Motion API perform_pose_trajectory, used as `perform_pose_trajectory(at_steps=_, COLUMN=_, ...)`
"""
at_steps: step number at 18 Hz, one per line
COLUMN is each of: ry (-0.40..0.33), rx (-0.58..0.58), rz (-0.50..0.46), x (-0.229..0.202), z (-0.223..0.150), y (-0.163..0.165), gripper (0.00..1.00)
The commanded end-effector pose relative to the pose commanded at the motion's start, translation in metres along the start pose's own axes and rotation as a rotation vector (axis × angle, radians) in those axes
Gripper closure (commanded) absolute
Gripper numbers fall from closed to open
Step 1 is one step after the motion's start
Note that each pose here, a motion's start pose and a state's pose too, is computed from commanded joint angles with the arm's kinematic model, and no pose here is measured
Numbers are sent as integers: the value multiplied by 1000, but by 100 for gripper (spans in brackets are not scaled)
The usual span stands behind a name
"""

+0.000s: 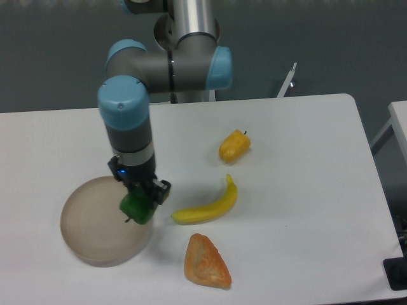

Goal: Place the green pepper on the plate
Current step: 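Carry the green pepper over to the beige plate, then lower the green pepper onto the plate, then open the gripper to release the green pepper on the plate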

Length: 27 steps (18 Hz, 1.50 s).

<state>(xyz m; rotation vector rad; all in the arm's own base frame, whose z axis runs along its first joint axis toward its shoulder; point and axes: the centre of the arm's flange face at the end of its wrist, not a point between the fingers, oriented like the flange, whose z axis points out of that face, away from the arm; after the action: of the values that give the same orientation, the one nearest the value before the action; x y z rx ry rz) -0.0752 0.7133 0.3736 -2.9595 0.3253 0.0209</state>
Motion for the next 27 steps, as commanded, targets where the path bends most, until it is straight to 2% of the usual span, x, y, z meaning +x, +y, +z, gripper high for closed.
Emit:
perform_pose_trajectory(at_steps=4, ry=-28, rx=57, rz=-60, x=11, z=29, y=-6, gripper=59)
perform_pose_trajectory(at_steps=10, ry=-12, rx=23, rz=-84, x=20, z=56, y=-5, gripper=59)
perform_pose_trajectory(at_steps=21, ry=8, rx=6, rz=-36, x=38, z=88, y=-13, gripper=59)
perform_pose_trajectory(at_steps=27, ry=11, rx=-1, rz=68, x=41, z=93, y=-13, gripper=59)
